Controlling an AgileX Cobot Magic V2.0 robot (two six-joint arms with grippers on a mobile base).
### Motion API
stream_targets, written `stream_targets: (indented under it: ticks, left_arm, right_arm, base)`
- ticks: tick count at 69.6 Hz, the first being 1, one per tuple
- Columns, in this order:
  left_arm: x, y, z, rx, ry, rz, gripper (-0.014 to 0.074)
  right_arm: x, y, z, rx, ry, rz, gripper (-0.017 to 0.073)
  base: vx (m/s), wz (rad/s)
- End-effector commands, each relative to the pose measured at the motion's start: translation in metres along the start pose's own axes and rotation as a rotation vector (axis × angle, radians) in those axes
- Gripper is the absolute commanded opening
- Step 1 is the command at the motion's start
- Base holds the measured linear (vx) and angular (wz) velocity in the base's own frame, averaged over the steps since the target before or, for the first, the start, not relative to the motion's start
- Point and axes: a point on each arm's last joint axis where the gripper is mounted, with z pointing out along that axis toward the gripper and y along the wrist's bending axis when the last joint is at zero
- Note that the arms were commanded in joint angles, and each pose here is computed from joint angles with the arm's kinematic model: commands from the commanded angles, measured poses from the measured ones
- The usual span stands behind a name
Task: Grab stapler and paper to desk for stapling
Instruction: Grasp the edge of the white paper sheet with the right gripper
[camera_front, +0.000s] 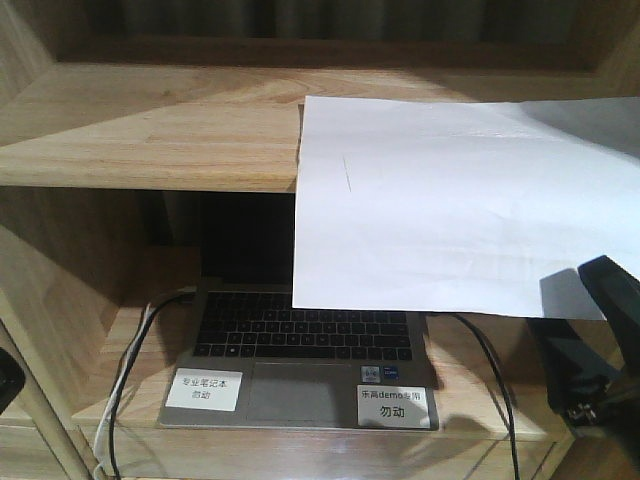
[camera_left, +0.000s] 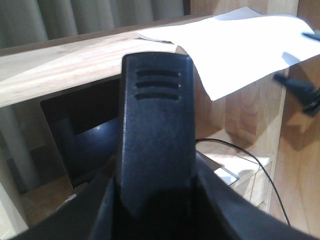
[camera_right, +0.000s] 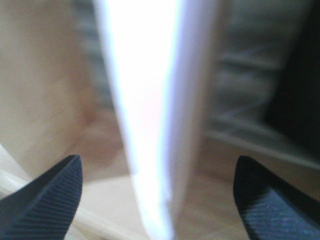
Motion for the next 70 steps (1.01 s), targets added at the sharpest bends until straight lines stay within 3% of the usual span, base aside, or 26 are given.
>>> stream_targets:
  ticks: [1, 32, 49, 60, 70]
  left_arm:
    - [-0.018, 0.002, -0.003, -0.021, -0.127, -0.021, -0.0006]
    - [-0.018, 0.002, -0.003, -0.022, -0.127, -0.021, -0.0006]
    - [-0.018, 0.002, -0.003, -0.022, -0.127, -0.021, -0.0006]
    - [-0.018, 0.002, -0.003, -0.022, -0.127, -0.021, -0.0006]
    - [-0.018, 0.002, -0.003, -0.022, -0.127, -0.021, -0.0006]
  right_arm:
    - [-0.003, 0.027, 0.007, -0.243, -0.026, -0.021, 0.0559]
    - [-0.007, 0.055, 0.028, -0.356, -0.067, -0.144, 0.0538]
    - [-0.008, 0.058, 0.031, -0.368, -0.079, -0.159, 0.0522]
    - [-0.008, 0.058, 0.031, -0.368, -0.079, -0.160, 0.0424]
    - [-0.008, 0.058, 0.031, -0.368, -0.079, -0.160, 0.0244]
  base:
    - [0.00, 0.00]
    - [0.00, 0.00]
    - [0.00, 0.00]
    - [0.00, 0.00]
    - [0.00, 0.00]
